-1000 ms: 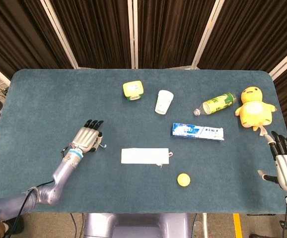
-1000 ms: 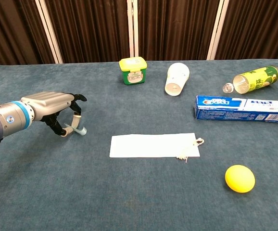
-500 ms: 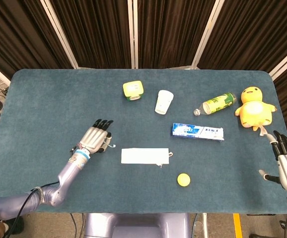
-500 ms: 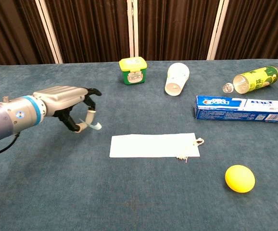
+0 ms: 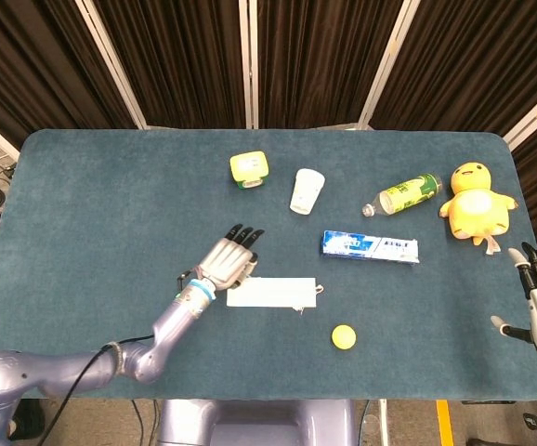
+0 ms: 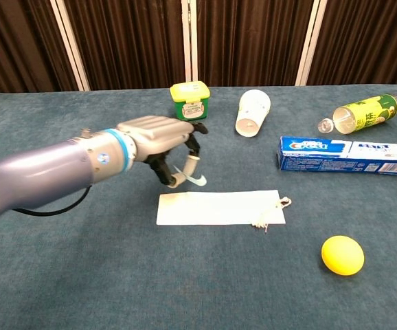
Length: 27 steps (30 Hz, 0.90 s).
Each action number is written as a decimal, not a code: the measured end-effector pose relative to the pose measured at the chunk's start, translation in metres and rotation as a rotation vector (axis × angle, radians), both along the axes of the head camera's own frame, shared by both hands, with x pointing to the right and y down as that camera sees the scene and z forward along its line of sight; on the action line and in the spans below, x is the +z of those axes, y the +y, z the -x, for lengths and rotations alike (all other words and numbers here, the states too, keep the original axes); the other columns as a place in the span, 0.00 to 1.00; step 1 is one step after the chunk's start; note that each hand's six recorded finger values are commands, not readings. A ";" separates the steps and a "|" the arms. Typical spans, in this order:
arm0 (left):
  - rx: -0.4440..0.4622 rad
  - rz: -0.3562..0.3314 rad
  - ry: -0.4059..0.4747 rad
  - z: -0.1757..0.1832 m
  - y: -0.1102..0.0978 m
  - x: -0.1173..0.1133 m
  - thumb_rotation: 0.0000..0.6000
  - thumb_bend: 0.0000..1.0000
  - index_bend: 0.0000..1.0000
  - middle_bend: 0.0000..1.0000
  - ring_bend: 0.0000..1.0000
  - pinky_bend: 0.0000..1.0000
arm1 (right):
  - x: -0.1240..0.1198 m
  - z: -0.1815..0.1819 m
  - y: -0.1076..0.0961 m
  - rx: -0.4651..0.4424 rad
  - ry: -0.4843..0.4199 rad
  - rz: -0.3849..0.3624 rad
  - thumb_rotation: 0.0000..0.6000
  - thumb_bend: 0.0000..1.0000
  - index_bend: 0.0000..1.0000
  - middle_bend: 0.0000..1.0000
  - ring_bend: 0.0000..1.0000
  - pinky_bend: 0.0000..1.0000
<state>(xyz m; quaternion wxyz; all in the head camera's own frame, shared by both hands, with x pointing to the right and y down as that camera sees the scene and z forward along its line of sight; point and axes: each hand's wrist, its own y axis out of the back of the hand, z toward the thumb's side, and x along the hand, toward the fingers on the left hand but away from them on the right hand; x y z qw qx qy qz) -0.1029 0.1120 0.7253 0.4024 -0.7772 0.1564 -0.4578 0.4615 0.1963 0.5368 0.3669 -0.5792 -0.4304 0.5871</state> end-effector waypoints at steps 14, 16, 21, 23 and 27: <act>0.013 0.028 -0.013 -0.017 0.011 0.007 1.00 0.14 0.44 0.00 0.00 0.00 | -0.005 -0.004 0.000 0.010 -0.014 -0.009 1.00 0.00 0.00 0.00 0.00 0.00; 0.014 0.040 -0.004 -0.016 0.012 0.004 1.00 0.07 0.42 0.00 0.00 0.00 | -0.006 -0.004 0.000 0.011 -0.016 -0.010 1.00 0.00 0.00 0.00 0.00 0.00; 0.009 0.053 0.008 -0.003 0.010 -0.008 1.00 0.05 0.37 0.00 0.00 0.00 | -0.005 -0.003 0.001 0.006 -0.016 -0.008 1.00 0.00 0.00 0.00 0.00 0.00; -0.003 0.047 0.012 0.006 0.007 -0.015 1.00 0.05 0.36 0.00 0.00 0.00 | -0.005 -0.002 0.001 0.002 -0.015 -0.006 1.00 0.00 0.00 0.00 0.00 0.00; -0.037 0.025 0.030 0.025 -0.002 -0.029 1.00 0.05 0.29 0.00 0.00 0.00 | -0.003 0.001 0.002 -0.007 -0.012 -0.001 1.00 0.00 0.00 0.00 0.00 0.00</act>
